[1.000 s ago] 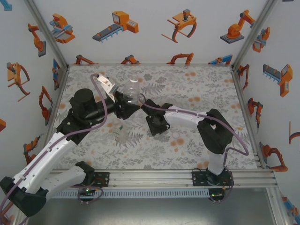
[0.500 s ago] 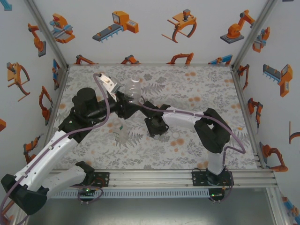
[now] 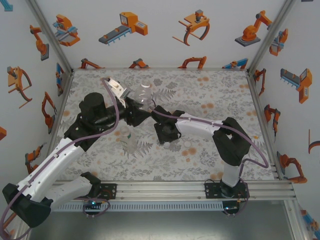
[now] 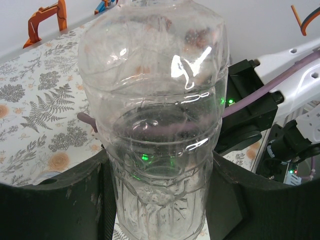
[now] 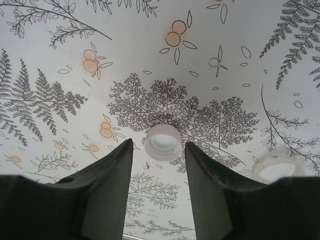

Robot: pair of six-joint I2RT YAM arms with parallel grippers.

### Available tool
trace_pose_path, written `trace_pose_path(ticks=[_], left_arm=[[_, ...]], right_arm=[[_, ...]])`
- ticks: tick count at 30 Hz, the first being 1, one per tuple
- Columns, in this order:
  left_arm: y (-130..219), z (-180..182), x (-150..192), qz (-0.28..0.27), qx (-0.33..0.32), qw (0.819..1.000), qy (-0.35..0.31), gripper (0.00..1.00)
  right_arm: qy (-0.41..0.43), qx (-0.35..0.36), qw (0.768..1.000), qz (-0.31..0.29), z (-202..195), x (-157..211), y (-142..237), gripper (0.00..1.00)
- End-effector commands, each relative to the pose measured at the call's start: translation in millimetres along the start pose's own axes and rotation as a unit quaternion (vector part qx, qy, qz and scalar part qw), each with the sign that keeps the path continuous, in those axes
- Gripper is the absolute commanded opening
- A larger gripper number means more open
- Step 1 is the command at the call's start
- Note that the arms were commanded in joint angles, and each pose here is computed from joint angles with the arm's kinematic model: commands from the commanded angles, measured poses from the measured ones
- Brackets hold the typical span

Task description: Screw on the bottle caps

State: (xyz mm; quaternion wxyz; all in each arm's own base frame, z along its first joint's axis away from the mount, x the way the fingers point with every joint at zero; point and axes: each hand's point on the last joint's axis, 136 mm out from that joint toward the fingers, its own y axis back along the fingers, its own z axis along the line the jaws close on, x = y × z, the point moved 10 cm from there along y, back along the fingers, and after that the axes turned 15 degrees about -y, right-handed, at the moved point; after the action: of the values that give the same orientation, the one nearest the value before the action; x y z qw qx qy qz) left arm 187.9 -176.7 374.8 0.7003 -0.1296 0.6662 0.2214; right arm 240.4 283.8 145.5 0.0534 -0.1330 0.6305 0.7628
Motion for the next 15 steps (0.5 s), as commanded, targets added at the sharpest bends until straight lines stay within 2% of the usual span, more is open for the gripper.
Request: trace_pose_path(ticks=[1, 15], left_arm=[[0.8, -0.8, -10.1, -0.023, 0.008, 1.0, -0.001, 0.06], [-0.5, -0.4, -8.0, -0.021, 0.009, 1.0, 0.002, 0.06]], right_arm=[[-0.011, -0.016, 1.0, -0.01, 2.5, -0.4, 9.4, 0.45], [-0.015, -0.007, 1.0, -0.002, -0.9, 3.2, 2.8, 0.46]])
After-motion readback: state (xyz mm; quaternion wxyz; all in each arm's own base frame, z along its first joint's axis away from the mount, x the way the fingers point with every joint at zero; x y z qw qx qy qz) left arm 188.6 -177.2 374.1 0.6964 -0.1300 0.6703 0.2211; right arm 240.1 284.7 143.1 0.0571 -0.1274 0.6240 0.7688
